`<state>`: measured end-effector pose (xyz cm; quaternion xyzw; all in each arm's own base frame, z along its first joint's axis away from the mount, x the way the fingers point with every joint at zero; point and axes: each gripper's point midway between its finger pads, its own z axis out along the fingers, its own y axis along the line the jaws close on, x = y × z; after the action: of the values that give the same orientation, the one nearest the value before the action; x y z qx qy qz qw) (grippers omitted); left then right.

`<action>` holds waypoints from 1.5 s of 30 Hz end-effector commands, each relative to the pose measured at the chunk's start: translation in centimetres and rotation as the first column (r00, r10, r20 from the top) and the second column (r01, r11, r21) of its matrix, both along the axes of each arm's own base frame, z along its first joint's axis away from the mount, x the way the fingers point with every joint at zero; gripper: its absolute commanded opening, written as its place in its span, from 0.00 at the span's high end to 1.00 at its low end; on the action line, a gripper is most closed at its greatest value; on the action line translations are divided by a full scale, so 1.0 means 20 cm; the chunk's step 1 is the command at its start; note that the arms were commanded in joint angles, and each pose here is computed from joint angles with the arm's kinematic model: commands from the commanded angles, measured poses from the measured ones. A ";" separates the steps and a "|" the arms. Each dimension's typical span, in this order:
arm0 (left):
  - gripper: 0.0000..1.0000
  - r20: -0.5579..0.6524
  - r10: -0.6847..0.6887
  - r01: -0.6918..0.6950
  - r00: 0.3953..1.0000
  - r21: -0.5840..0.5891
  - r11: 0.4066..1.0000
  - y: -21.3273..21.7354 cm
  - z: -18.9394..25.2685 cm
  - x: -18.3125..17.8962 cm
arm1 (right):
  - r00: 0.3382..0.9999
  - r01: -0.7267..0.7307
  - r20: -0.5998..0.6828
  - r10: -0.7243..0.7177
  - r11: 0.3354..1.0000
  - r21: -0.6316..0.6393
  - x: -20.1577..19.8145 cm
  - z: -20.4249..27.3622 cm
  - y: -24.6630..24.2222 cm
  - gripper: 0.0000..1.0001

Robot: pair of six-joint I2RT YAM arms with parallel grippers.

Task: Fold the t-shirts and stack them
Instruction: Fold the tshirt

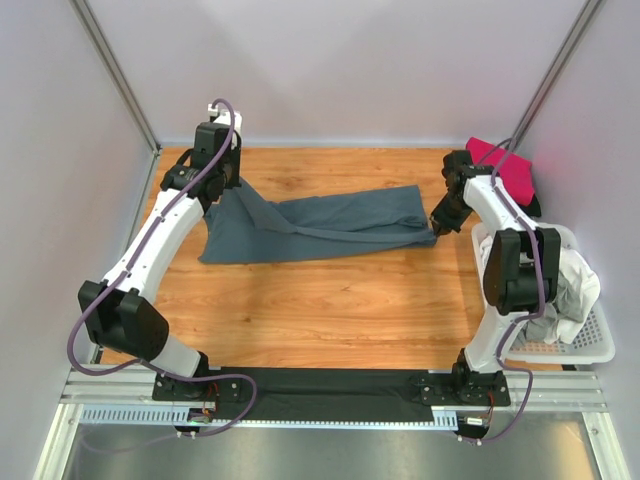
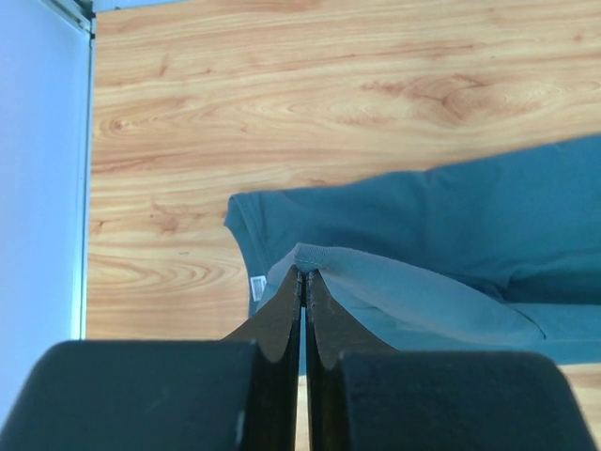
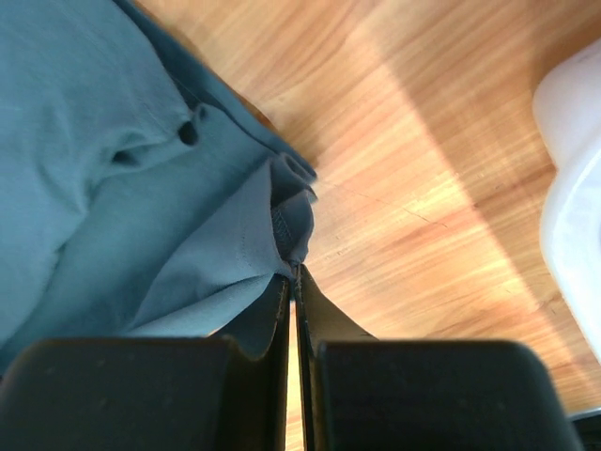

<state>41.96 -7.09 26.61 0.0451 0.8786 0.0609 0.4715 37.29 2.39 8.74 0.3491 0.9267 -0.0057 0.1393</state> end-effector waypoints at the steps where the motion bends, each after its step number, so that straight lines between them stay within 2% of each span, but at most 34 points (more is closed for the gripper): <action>1: 1.00 0.100 0.024 -0.025 0.995 0.005 1.000 0.01 0.13 0.07 | 1.000 0.025 0.009 -0.025 1.000 -0.001 0.06 0.04 -0.01 0.99; 14: 1.00 0.153 0.071 -0.077 0.986 0.032 0.997 0.05 0.16 0.14 | 1.000 0.019 0.008 -0.019 1.000 -0.012 0.17 0.03 -0.01 1.00; 34: 1.00 0.133 0.174 -0.186 0.976 0.082 0.979 0.16 0.07 0.14 | 0.998 -0.065 -0.012 0.064 0.996 -0.055 0.42 -0.03 -0.04 1.00; 40: 1.00 0.125 0.192 -0.202 0.973 0.072 0.977 0.21 0.13 0.05 | 0.998 -0.070 -0.013 0.069 0.996 -0.052 0.40 0.01 -0.04 0.99; 45: 1.00 0.037 0.120 -0.120 0.992 -0.011 0.993 0.15 0.10 -0.19 | 0.995 -0.088 -0.053 0.085 0.995 -0.043 0.29 0.02 -0.03 1.00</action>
<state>41.79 -3.79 26.75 -0.0051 0.8680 0.1297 0.4792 44.39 2.39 6.97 0.3125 0.9426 -0.0219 0.1158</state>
